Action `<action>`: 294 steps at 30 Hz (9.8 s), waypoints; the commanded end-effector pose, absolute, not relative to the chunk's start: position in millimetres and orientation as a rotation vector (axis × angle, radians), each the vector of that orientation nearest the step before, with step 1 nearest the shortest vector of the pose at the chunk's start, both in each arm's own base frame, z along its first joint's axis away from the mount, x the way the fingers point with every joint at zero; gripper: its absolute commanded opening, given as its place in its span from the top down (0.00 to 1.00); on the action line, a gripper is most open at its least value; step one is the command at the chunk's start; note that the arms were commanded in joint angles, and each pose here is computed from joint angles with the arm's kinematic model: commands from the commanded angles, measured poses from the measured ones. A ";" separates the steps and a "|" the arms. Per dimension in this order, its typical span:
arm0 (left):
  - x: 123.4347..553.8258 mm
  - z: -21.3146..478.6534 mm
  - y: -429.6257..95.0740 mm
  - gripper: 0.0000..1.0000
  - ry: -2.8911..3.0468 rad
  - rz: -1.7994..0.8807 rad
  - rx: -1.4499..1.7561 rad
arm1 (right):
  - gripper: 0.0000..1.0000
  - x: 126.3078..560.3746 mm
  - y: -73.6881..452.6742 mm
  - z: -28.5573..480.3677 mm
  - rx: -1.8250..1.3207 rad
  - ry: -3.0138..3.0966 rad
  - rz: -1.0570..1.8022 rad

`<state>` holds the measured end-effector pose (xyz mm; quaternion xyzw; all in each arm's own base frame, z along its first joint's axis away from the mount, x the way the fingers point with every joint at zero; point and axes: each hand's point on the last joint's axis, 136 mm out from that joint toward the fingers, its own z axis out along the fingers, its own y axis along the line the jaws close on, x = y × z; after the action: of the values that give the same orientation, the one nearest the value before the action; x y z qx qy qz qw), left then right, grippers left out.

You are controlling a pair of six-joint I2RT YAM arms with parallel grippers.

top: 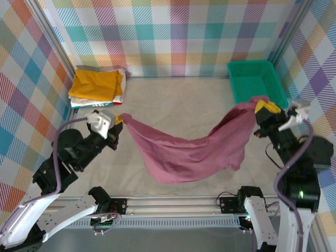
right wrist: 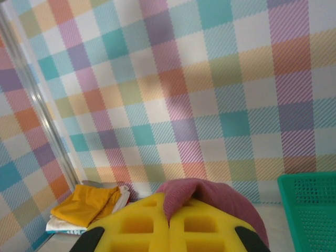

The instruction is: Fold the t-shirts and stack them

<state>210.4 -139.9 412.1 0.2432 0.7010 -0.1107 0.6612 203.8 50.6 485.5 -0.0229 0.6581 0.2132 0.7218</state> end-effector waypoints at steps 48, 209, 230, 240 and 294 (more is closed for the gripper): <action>237.3 26.4 -42.6 0.41 2.979 -0.065 -0.712 | 0.44 269.6 58.2 73.5 0.683 2.781 0.415; 626.5 -7.1 -113.3 0.57 2.594 -0.320 -0.627 | 0.88 442.0 103.6 271.7 0.461 1.886 0.529; 433.7 230.7 -72.2 0.34 2.298 -0.227 -0.508 | 0.55 310.5 87.5 169.0 0.407 2.427 0.409; 205.7 72.4 -29.5 0.37 2.857 0.028 -0.954 | 0.50 242.1 87.7 83.0 0.671 2.676 0.523; 212.2 22.2 -14.3 0.97 2.842 0.065 -0.971 | 0.46 146.7 43.9 40.1 1.238 2.748 0.475</action>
<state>207.5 -20.9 17.2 -0.3222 0.9451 0.0138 0.0518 171.6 36.1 45.6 0.3998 0.8985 0.1515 0.0997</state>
